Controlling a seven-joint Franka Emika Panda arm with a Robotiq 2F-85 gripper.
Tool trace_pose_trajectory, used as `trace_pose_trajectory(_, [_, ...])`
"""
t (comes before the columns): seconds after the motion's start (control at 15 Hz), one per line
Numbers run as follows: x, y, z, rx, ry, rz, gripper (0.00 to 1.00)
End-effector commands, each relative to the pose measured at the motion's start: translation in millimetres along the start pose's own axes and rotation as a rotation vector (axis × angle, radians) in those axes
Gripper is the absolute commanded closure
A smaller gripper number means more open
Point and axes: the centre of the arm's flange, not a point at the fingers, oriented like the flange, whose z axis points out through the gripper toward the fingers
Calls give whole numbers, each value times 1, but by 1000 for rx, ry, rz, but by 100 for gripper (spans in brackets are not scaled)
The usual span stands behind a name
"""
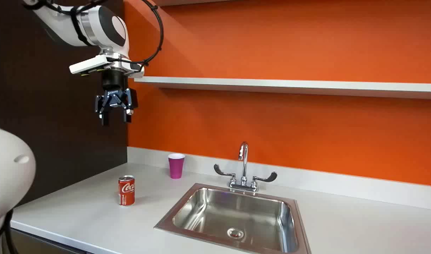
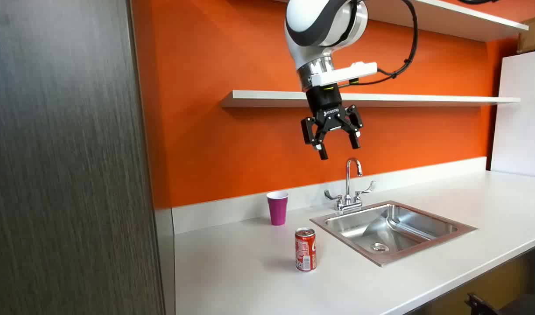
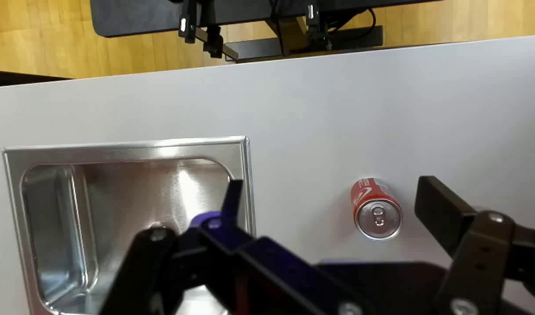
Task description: Put the can inside the sink
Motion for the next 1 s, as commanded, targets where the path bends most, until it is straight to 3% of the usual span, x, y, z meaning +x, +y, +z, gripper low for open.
trace_pose_trajectory(0.0, [0,0,0,0,0,0,0])
trace_pose_trajectory(0.53, [38,-17,26,108,64,31,0])
trace_pose_trajectory(0.93, [55,-34,64,127,64,61,0])
